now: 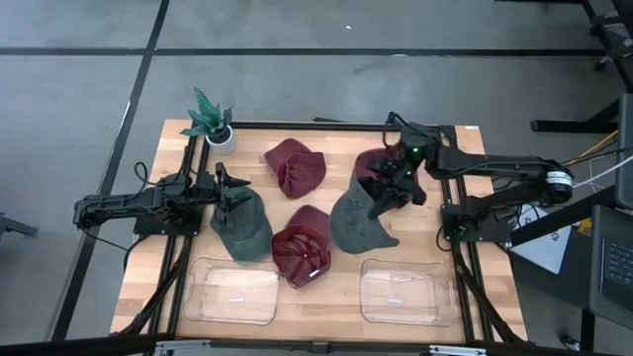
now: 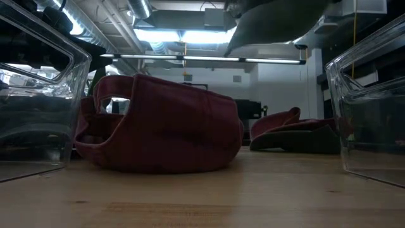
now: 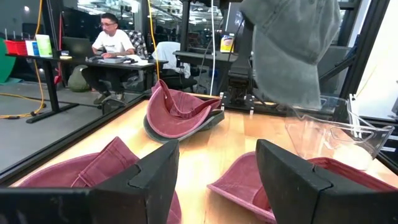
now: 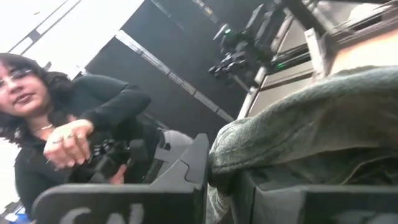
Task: Pick & Place hat
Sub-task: Put the top left gray cap into the right transparent bin
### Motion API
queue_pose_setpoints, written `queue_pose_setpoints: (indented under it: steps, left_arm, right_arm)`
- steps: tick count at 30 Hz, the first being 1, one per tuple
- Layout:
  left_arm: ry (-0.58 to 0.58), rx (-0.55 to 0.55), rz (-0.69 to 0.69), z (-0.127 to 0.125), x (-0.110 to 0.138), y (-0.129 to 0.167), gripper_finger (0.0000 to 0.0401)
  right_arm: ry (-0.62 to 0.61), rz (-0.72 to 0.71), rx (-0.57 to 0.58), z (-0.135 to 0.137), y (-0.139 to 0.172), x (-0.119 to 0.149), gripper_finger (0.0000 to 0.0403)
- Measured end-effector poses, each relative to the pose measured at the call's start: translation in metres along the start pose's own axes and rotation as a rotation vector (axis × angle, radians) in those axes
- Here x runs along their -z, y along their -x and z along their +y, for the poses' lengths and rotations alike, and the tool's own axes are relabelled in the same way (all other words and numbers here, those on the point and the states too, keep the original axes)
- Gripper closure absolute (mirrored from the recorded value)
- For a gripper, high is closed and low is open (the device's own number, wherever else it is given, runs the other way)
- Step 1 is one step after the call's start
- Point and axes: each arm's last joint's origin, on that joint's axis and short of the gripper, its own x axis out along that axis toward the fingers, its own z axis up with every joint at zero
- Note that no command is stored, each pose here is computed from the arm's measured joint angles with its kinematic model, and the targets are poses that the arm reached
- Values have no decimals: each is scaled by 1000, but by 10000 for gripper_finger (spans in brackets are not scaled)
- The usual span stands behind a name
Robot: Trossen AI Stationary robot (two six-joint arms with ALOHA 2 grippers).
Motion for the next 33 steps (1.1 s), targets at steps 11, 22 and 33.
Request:
queue_pose_setpoints:
  steps: [11,22,33]
  left_arm:
    - [0,0,0,0,0,0,191]
    - [0,0,0,0,0,0,191]
    - [0,0,0,0,0,0,191]
  right_arm:
    - [39,117,-97,54,7,26,368]
    - [51,229,-174,95,11,59,368]
    - [40,355,-232,111,5,85,367]
